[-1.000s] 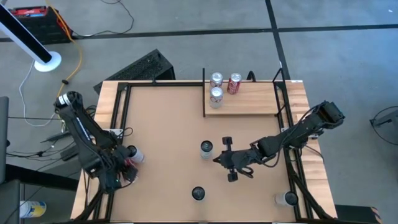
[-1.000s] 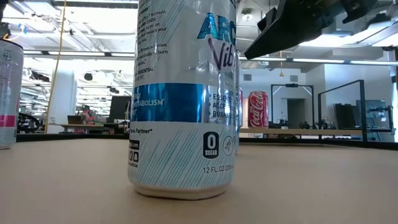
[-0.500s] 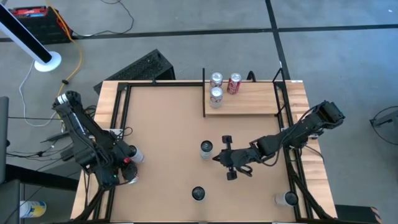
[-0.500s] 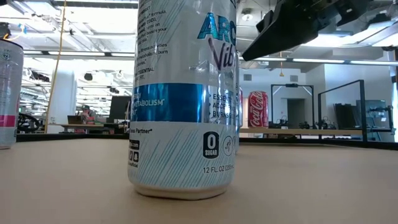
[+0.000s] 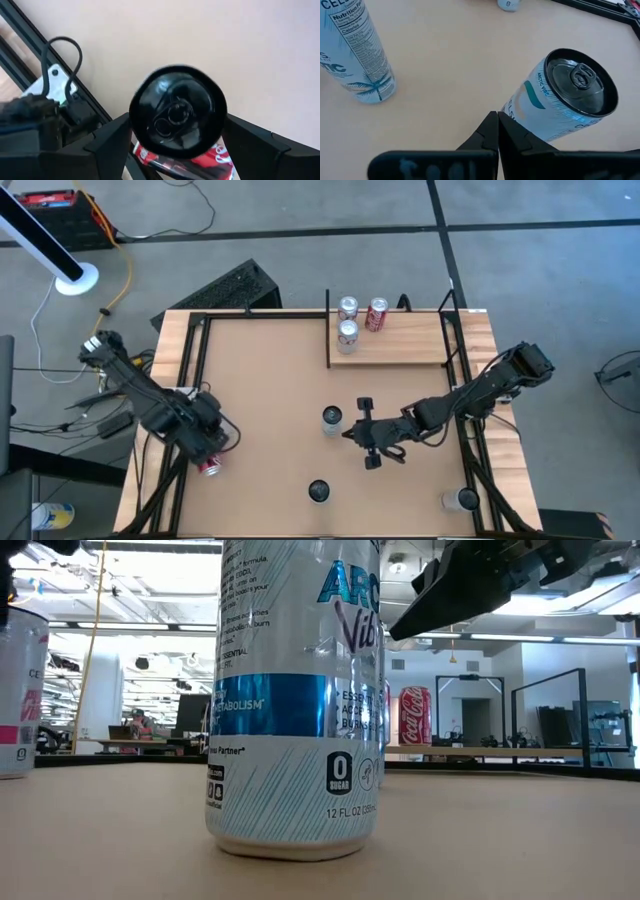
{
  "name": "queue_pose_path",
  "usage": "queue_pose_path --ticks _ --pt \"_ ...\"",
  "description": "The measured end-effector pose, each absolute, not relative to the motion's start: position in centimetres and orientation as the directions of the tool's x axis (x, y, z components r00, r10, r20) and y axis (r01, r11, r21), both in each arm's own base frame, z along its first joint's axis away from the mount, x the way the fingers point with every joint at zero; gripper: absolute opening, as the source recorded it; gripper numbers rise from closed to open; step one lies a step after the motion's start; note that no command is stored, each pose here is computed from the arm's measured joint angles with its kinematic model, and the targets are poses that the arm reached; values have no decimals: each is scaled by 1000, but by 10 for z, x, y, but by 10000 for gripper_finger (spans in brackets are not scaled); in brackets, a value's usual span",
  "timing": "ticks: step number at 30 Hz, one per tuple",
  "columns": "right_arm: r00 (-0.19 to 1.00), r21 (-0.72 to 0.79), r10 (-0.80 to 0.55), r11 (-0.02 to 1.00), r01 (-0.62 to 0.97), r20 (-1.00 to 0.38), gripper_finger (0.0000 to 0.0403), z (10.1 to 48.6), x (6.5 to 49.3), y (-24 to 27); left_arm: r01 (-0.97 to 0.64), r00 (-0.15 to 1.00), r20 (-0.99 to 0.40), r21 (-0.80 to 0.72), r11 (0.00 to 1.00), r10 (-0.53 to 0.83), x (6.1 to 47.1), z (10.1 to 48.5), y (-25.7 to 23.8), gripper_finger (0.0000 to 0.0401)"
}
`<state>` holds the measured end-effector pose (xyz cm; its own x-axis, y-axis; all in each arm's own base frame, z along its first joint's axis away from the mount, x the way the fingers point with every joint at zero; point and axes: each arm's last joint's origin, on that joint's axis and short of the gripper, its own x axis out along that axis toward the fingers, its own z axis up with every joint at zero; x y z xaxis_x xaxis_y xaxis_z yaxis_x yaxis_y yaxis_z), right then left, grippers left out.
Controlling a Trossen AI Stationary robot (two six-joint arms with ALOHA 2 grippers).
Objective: Place canned beverage on shelf
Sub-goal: Move the white-pink soda can to the top left of the table
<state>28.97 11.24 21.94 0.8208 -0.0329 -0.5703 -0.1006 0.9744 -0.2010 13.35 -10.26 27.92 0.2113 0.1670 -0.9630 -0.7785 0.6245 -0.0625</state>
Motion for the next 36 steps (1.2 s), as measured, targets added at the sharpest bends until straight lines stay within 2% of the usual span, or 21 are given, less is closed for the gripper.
queue_pose_path --ticks 13,20,24,36 --pt "821 -212 -30 971 -111 -571 24 219 290 113 -776 173 -970 -26 631 172 147 279 -83 280" --pt "820 -212 -27 970 -115 -572 24 219 290 113 -788 168 -970 -24 615 178 150 280 -77 235" --pt "820 -212 -27 970 -116 -572 24 219 290 113 -783 168 -968 -15 621 188 151 280 -74 231" --pt "819 -203 -11 971 -129 -574 24 219 290 113 -799 188 -908 80 596 374 160 306 -34 235"
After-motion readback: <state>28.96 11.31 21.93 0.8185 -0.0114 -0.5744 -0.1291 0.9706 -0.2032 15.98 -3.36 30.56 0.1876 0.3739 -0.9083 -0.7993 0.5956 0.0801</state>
